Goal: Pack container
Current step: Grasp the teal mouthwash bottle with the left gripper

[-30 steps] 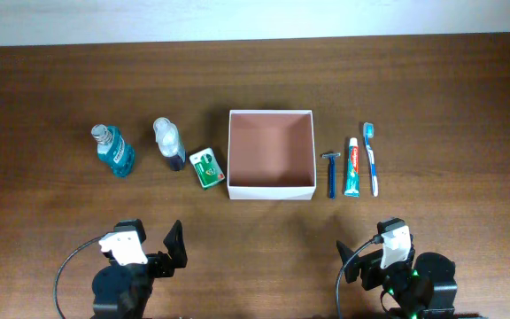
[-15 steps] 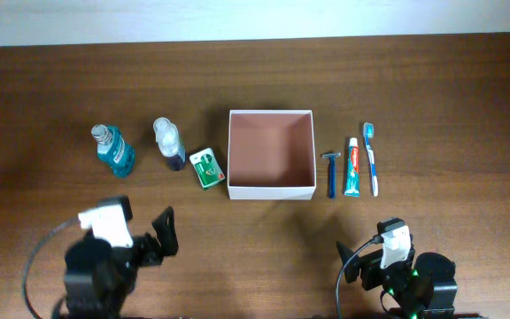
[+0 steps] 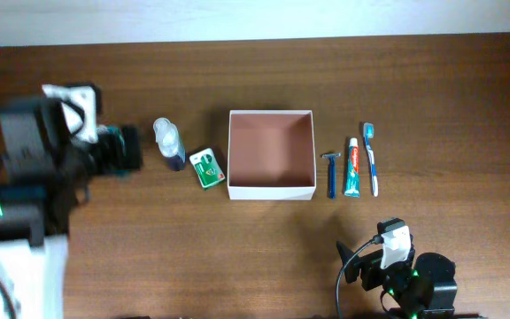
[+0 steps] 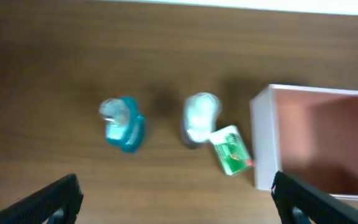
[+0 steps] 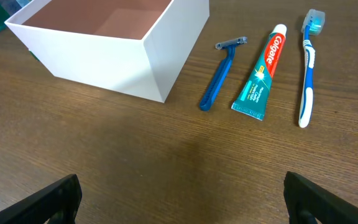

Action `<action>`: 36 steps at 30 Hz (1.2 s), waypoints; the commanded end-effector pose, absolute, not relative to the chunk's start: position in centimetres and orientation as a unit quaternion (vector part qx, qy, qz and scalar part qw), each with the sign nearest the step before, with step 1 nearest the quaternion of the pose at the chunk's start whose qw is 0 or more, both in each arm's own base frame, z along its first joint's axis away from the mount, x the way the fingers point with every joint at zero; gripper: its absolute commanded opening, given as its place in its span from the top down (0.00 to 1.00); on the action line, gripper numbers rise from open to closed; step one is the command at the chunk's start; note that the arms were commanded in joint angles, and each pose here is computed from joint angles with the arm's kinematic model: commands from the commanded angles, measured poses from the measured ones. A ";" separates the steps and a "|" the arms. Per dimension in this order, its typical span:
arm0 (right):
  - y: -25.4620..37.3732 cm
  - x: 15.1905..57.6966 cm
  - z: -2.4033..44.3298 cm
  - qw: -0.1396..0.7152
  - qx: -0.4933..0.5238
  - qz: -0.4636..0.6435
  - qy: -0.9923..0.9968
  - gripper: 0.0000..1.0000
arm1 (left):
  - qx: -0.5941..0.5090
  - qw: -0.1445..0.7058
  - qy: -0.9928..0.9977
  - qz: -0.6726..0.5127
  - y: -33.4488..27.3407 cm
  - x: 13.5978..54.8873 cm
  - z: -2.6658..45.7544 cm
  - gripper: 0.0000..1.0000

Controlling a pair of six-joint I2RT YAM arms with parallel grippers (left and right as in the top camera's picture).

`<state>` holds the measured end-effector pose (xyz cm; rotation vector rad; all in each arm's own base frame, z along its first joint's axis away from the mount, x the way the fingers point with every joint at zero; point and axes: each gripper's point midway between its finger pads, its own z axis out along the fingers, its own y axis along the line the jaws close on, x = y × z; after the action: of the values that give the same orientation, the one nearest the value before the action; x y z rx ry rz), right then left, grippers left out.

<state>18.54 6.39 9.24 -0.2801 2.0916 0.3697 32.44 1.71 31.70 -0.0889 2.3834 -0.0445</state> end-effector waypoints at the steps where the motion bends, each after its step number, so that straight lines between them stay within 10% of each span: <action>1: 6.7 18.5 9.3 0.480 -0.117 0.160 0.854 0.01 | -0.030 0.349 0.936 0.013 4.4 34.7 31.7 0.01; 22: 6.7 18.5 9.3 0.480 -0.117 0.160 0.854 0.01 | -0.003 0.140 0.989 0.052 9.2 42.2 13.6 0.01; 30: 6.7 18.5 9.3 0.480 -0.117 0.160 0.854 0.01 | -0.002 0.118 0.992 0.048 9.2 42.2 11.8 0.37; 36: 6.7 18.5 9.3 0.480 -0.117 0.160 0.854 0.01 | -0.002 0.113 0.992 0.048 9.2 42.0 11.6 0.42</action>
<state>18.54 6.39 9.25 -0.2792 2.0914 0.3707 41.88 8.69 11.73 -0.0036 2.9073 0.1266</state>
